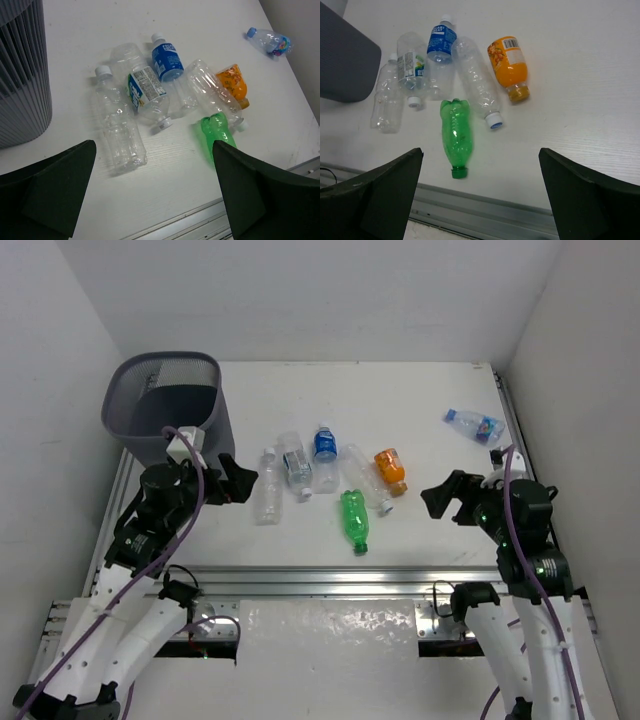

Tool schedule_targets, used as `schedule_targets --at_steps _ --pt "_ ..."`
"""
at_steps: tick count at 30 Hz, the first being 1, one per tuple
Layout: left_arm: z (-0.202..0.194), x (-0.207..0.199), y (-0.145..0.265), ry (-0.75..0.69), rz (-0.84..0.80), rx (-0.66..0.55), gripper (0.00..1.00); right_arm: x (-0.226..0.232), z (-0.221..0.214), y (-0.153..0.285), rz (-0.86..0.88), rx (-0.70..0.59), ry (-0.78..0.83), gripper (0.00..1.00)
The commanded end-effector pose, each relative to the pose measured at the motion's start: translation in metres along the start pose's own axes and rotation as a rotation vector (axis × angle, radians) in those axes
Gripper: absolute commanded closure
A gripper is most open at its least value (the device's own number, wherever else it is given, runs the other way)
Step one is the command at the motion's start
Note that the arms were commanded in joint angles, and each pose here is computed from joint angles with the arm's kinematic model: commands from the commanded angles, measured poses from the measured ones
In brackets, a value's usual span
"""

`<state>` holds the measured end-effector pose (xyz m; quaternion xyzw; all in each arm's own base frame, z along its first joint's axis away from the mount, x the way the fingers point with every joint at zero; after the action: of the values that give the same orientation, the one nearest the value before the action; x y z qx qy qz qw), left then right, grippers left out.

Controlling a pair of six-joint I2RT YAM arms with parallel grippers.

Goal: Put the plastic bottles in the bin

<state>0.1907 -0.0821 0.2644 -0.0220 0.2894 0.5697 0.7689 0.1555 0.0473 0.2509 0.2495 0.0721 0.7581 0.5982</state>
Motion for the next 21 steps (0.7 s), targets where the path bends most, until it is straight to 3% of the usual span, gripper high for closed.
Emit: schedule_targets --at_steps 1,3,8,11,14,18,21 --pt "0.011 -0.009 0.002 -0.02 -0.054 -0.053 0.0 -0.001 0.003 -0.004 0.005 -0.04 0.012 0.01" --pt "0.01 -0.009 0.001 -0.02 -0.053 -0.051 0.0 0.0 0.005 -0.004 0.016 -0.065 0.032 0.01" --pt "0.009 -0.01 0.001 -0.021 -0.061 -0.043 0.0 0.02 0.007 -0.017 0.234 -0.1 0.062 0.01" --pt "0.011 -0.011 0.003 -0.022 -0.06 -0.055 0.0 0.017 0.016 -0.037 0.235 -0.106 0.05 0.01" --pt "0.01 -0.012 0.003 -0.021 -0.067 -0.053 0.0 0.002 0.035 -0.068 0.139 -0.08 0.123 0.01" --pt "0.007 -0.013 0.001 -0.024 -0.075 -0.033 0.0 -0.057 0.069 -0.118 -0.293 0.062 0.232 0.01" --pt "0.006 -0.013 0.001 -0.026 -0.065 -0.033 0.0 -0.095 0.092 -0.154 -0.52 0.196 0.383 0.01"
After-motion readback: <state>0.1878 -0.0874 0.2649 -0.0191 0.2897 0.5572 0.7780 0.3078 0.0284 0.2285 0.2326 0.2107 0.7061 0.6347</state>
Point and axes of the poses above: each gripper's point midway between its finger pads, its own y axis back along the fingers, its own x axis along the line the jaws close on, z = x × y, the point moved 6 cm from there along y, back along the fingers, and after that the axes turned 6 degrees about y, right-handed, at the moved point
